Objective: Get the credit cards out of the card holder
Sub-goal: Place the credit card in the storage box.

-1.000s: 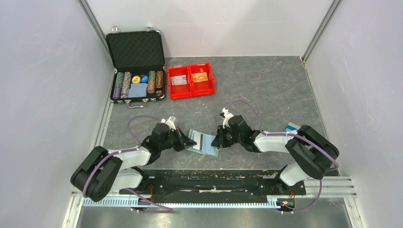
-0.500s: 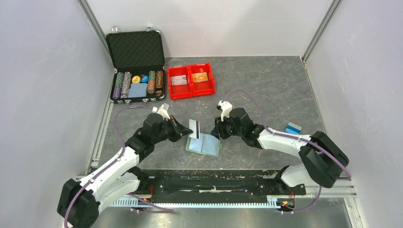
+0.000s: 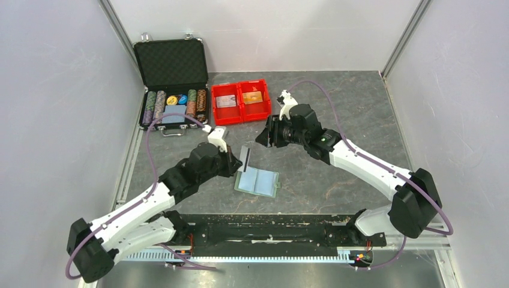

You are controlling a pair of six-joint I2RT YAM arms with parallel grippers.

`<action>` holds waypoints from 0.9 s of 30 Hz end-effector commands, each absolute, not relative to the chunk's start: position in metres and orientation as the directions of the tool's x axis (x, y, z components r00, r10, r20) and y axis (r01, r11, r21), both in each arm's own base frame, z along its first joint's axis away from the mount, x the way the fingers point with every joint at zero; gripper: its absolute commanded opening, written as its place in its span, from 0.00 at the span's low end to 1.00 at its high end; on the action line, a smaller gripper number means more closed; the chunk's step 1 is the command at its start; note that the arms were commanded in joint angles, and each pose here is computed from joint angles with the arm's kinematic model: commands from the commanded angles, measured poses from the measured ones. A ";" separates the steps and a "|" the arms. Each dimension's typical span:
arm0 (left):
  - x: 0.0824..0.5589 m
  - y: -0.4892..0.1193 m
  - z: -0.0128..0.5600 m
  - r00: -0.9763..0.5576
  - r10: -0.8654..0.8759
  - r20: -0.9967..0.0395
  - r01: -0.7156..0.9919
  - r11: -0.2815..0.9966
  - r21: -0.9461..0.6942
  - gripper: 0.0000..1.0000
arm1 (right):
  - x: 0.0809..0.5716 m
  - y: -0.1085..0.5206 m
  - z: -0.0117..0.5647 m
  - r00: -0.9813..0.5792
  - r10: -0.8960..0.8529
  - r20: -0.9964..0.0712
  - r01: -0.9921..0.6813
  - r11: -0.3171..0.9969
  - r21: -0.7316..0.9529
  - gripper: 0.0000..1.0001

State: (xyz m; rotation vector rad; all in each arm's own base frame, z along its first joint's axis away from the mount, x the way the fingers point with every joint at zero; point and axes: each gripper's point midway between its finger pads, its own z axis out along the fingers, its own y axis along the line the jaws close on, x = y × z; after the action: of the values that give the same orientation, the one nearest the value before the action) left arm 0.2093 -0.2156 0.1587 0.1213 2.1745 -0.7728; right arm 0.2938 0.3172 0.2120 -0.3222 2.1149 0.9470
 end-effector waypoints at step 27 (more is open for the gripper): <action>0.228 -0.230 0.195 -0.034 0.442 -0.896 0.486 0.791 0.372 0.02 | 0.252 0.334 0.218 -0.887 0.178 -0.426 -0.295 0.491 0.820 0.55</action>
State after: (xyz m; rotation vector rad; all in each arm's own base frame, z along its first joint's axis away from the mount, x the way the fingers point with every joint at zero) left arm 0.2223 -0.2292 0.1832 0.7648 1.7129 -0.0812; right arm 0.2566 0.3230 0.1988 -0.1041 2.3419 1.2373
